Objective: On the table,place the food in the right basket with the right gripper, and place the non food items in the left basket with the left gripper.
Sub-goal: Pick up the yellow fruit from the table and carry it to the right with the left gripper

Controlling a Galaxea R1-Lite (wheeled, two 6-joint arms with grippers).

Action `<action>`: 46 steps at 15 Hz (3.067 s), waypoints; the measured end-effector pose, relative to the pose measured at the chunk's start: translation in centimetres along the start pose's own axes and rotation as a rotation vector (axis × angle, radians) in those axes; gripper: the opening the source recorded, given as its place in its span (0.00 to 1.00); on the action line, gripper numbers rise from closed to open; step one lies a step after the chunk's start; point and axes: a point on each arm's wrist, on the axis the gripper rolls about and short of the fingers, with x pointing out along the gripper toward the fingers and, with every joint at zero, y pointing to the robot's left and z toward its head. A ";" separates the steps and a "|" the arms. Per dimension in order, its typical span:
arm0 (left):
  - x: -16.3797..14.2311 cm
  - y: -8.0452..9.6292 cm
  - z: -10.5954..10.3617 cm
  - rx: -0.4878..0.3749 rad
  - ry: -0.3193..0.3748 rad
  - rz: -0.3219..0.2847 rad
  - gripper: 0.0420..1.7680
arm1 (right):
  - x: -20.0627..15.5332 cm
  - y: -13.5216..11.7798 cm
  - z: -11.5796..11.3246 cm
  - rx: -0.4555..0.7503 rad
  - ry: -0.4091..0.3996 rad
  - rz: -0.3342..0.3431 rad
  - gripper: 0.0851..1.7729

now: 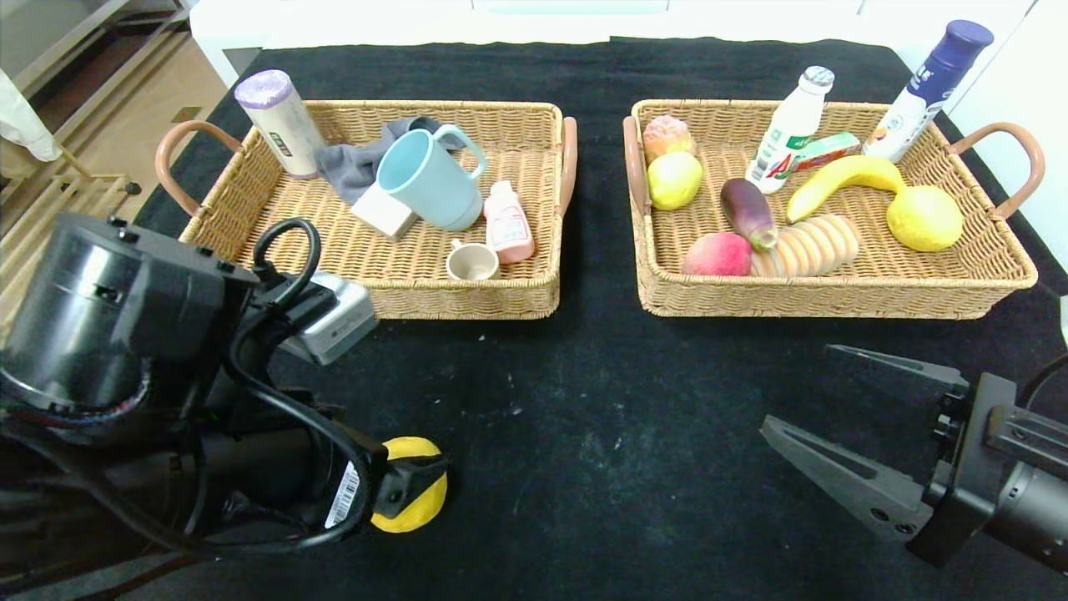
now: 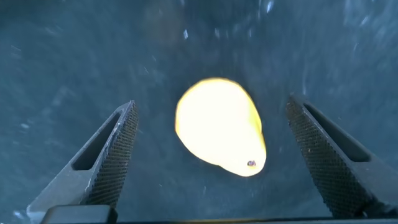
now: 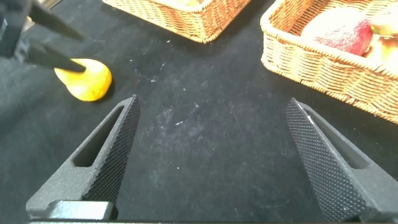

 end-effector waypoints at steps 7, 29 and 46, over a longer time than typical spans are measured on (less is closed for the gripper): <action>1.4 -0.6 -1.2 0.026 0.068 0.002 0.97 | 0.0 0.0 0.0 -0.002 -0.002 0.000 0.96; 4.1 -1.2 -1.6 0.029 0.148 0.032 0.64 | -0.2 0.0 0.1 -0.008 -0.006 -0.002 0.96; 0.8 -1.8 0.4 0.021 0.006 -0.039 0.63 | -0.9 0.2 0.9 -0.028 -0.039 0.006 0.96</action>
